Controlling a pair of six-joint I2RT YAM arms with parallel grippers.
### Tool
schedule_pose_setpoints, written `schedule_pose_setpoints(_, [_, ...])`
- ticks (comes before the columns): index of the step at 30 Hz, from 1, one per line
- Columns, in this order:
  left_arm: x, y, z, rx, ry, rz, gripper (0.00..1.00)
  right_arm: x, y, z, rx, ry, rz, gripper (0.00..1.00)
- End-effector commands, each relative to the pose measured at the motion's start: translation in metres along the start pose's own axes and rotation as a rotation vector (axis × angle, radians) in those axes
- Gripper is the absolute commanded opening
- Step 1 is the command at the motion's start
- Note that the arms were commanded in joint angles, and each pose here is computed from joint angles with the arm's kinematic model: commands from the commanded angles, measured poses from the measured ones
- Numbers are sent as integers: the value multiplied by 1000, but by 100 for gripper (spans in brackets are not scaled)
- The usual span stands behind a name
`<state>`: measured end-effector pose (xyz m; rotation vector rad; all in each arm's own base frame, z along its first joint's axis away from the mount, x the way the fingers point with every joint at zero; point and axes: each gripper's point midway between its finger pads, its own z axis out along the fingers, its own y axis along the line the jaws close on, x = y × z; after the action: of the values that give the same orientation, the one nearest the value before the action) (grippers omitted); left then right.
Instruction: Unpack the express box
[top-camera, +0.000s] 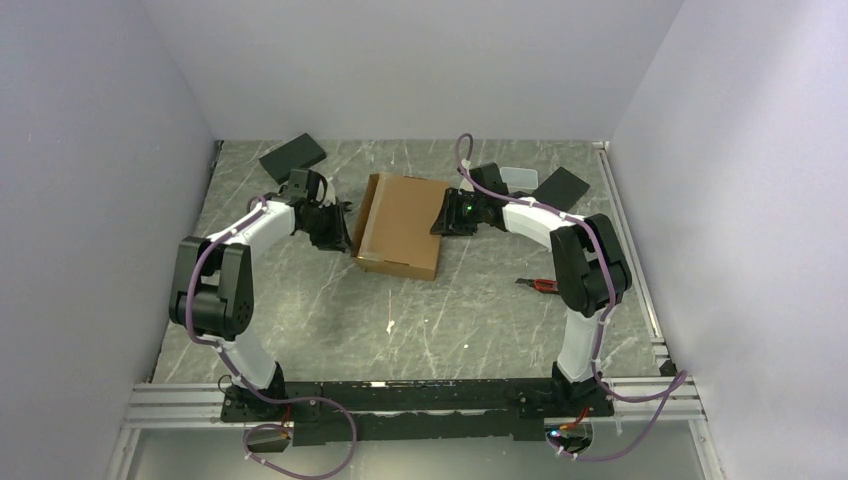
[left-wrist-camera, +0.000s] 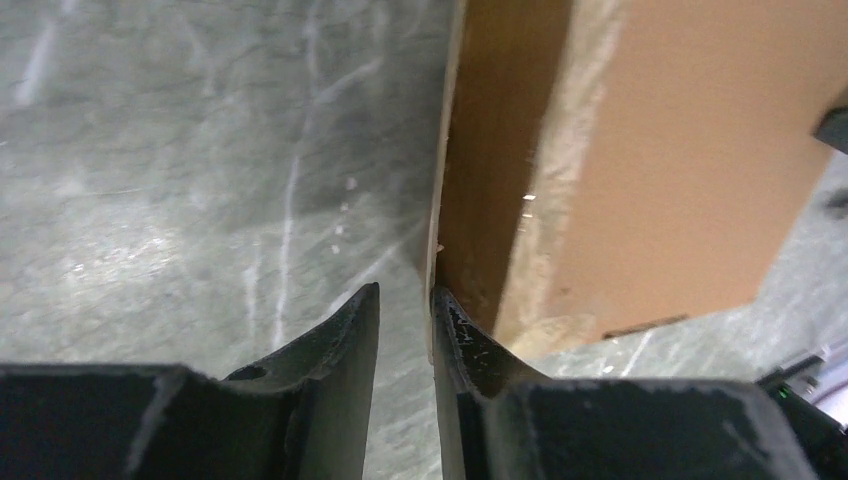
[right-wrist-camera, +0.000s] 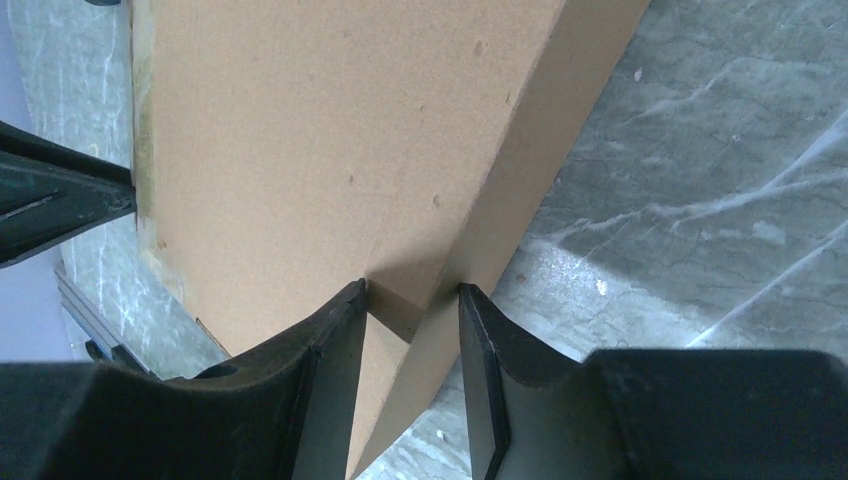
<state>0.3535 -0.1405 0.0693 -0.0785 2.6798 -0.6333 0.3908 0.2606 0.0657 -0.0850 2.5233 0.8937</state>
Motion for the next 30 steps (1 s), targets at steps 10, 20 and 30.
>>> schedule_pose_setpoints(10, [8, 6, -3, -15, 22, 12, 42, 14, -15, 1, 61, 29, -11, 40])
schedule_pose_setpoints(20, [-55, -27, 21, 190, -8, -35, 47, 12, -11, -1, 51, 20, -18, 39])
schedule_pose_setpoints(30, [-82, -8, 60, 166, -1, -59, 36, 12, -10, 1, 40, 23, -16, 39])
